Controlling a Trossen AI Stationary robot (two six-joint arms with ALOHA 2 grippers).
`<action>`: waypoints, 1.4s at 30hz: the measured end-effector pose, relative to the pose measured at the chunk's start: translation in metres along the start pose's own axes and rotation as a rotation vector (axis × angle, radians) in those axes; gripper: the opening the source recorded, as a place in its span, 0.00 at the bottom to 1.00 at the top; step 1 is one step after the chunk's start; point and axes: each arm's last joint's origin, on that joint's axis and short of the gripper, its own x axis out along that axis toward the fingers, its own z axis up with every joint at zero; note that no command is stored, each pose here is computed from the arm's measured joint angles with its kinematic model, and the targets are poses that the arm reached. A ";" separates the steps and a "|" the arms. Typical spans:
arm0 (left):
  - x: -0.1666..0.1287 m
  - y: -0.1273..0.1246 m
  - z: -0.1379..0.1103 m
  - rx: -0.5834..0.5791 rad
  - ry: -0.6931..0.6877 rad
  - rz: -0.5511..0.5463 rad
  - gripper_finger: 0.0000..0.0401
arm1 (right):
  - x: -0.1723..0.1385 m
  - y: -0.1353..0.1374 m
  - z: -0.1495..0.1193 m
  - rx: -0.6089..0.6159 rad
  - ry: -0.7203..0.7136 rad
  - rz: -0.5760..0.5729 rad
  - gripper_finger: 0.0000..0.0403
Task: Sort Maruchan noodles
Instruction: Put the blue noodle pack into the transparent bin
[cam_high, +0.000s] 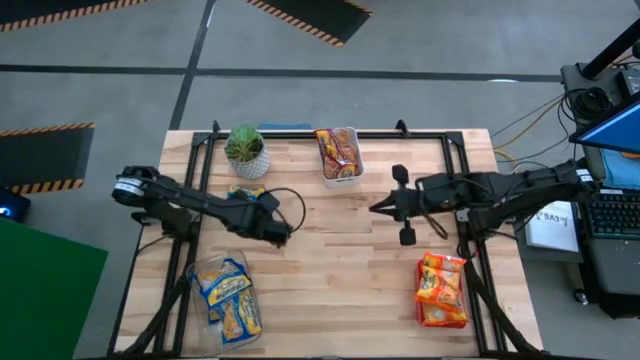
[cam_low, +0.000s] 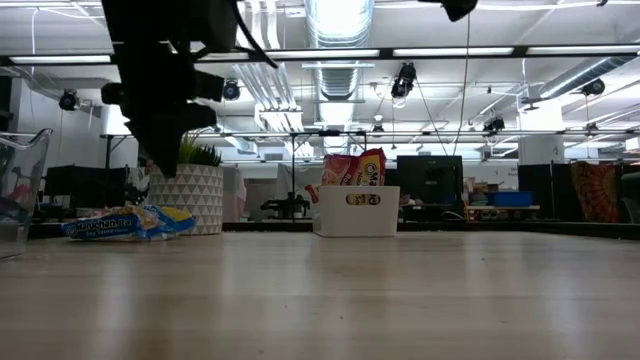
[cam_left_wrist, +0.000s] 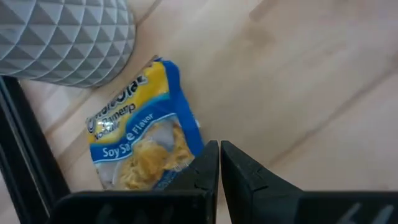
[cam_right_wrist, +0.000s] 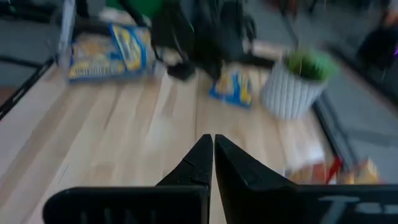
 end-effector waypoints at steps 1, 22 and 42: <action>0.002 0.001 0.002 -0.004 0.008 0.010 0.00 | 0.002 0.001 -0.004 -0.019 -0.041 -0.006 0.02; 0.037 0.028 0.016 -0.161 0.173 0.122 0.42 | -0.005 0.004 -0.031 -0.219 -0.228 -0.070 0.02; 0.076 0.034 -0.004 -0.258 0.157 0.118 0.41 | -0.008 -0.002 -0.033 -0.211 -0.210 -0.090 0.02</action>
